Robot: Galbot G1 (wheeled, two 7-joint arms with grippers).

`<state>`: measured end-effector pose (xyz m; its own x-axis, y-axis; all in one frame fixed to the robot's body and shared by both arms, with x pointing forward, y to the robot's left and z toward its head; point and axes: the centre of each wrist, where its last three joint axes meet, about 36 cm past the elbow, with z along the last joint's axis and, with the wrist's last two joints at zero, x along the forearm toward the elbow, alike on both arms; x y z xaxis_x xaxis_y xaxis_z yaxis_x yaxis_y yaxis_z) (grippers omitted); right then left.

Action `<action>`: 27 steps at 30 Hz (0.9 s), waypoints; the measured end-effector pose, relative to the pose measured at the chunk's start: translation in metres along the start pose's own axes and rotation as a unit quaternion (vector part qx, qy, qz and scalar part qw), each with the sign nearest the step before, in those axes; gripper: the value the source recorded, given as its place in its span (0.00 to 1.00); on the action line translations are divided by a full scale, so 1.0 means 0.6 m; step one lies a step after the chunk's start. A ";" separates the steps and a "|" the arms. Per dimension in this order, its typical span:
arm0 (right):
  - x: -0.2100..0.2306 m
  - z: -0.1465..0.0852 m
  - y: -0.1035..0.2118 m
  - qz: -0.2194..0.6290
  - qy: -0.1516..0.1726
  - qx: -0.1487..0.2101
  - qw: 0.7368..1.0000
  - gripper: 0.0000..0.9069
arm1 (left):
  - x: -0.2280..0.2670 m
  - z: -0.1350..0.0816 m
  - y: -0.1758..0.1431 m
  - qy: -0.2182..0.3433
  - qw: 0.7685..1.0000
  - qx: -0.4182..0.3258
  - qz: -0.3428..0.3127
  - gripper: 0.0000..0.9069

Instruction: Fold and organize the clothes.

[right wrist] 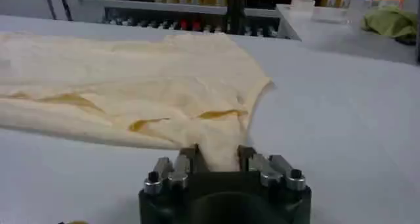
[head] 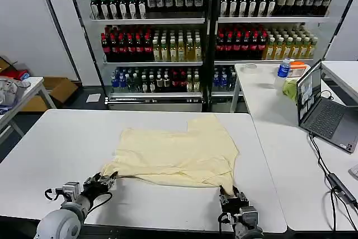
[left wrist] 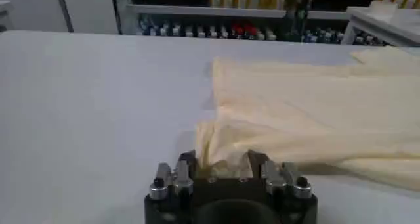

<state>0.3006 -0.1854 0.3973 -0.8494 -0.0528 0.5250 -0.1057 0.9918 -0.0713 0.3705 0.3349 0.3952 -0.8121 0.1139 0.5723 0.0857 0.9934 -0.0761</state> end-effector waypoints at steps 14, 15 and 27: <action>0.016 -0.003 -0.015 -0.004 -0.003 0.009 1.000 0.00 | 0.011 -0.003 0.003 0.001 0.999 0.023 0.026 0.01; 0.018 -0.004 -0.016 -0.004 -0.004 0.010 1.000 0.00 | 0.013 -0.003 0.002 0.001 0.999 0.024 0.027 0.01; 0.058 -0.016 -0.039 -0.007 -0.011 0.027 1.000 0.00 | 0.059 -0.007 -0.021 -0.014 0.998 0.030 0.046 0.01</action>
<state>0.2784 -0.2094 0.4252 -0.8585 -0.0695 0.5080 -0.1444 0.9834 -0.1095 0.3433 0.3266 0.4198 -0.8183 0.2028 0.5379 0.1262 0.9763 -0.1761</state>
